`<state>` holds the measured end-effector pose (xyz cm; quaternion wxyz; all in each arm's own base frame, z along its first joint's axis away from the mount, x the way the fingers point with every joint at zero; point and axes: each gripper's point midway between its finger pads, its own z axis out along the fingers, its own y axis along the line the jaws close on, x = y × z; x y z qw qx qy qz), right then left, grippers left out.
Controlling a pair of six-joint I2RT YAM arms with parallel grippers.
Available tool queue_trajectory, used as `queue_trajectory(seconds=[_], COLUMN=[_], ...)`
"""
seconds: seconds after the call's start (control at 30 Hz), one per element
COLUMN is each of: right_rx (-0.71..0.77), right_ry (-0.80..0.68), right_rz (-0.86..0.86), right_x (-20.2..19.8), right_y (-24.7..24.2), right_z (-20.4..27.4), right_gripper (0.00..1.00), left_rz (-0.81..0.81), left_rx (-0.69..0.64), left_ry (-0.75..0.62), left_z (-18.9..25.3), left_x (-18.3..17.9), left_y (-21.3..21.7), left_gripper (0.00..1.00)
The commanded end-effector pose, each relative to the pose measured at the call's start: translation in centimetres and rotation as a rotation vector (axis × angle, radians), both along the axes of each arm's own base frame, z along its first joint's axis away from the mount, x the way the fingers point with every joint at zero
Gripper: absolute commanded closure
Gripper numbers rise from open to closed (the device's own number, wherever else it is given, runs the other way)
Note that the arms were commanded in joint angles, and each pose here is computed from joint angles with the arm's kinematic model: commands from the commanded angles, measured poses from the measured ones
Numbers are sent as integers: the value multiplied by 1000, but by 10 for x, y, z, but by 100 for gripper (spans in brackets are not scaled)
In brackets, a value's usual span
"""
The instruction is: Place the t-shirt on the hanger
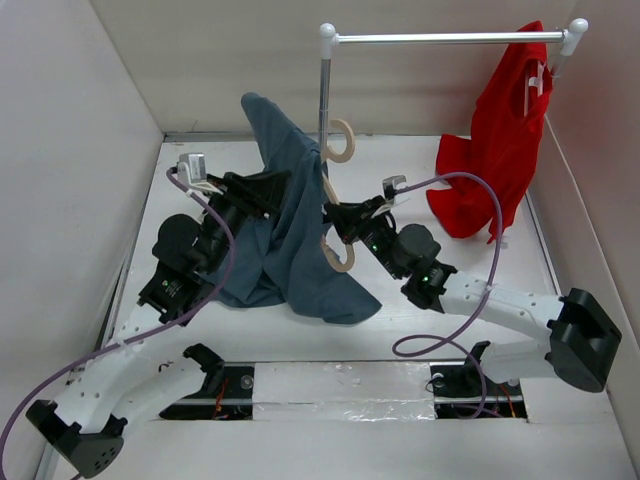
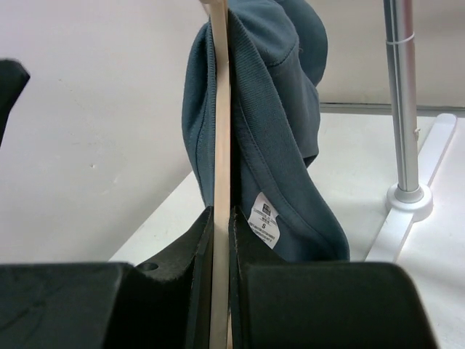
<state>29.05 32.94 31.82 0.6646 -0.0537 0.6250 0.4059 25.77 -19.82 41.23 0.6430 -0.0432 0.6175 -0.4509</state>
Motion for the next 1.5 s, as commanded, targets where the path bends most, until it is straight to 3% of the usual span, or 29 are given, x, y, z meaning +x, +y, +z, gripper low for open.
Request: queue_trajectory(seconds=[0.0,0.2,0.53,0.7,0.87,1.23,1.47], right_rx=[177,173,152,134,138,150,111], right_ry=[-118,-116,-126,-137,-145,-192,-193], right_rz=[-4,6,-1,43,41,1,64], right_x=[-14,-23,-27,-28,-25,-17,-24], right_y=[-14,-18,-22,-10,-6,0,19], right_z=[60,58,60,60,63,91,82], right_gripper=[100,100,100,100,100,100,100], left_rz=[189,170,230,147,55,122,68], left_rx=[-94,-97,-128,-113,-129,-149,-159], left_ry=[26,76,127,125,154,184,153], left_z=[26,38,13,10,-7,-23,-16], left_x=[27,66,91,99,101,101,102], left_y=[24,3,0,-23,-44,-30,-41], left_gripper=[44,34,36,36,38,39,52])
